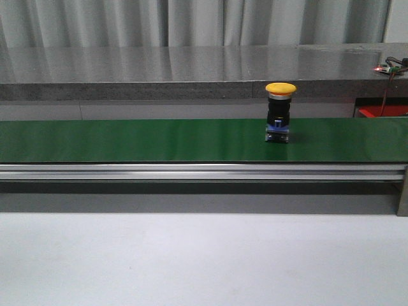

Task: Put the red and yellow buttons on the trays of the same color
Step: 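Carry the red button into the red tray and open the right gripper, then lower the right gripper onto the yellow button and grasp it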

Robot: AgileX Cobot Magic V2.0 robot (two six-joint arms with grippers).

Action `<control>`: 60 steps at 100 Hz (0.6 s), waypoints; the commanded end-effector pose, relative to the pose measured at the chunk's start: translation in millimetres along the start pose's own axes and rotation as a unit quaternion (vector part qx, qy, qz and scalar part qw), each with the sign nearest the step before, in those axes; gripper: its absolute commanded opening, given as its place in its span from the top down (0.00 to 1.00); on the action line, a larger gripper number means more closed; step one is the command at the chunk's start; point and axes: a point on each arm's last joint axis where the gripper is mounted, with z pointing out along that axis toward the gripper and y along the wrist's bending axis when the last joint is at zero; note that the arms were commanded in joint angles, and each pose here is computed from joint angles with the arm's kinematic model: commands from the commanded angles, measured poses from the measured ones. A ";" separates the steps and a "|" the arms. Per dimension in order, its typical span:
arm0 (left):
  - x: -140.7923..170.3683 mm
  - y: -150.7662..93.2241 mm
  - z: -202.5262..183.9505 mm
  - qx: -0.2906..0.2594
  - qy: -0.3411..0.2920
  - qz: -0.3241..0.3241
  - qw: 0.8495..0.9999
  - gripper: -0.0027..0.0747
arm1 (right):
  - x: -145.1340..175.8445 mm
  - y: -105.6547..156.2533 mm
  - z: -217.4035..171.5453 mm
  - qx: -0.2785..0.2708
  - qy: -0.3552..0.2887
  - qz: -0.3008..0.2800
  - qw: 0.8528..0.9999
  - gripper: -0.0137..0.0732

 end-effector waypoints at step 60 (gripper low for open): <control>-9.3 -4.8 -14.7 0.002 -0.051 -0.003 0.999 0.99 | 60.6 141.0 -37.0 -0.122 0.003 -0.154 0.980 0.18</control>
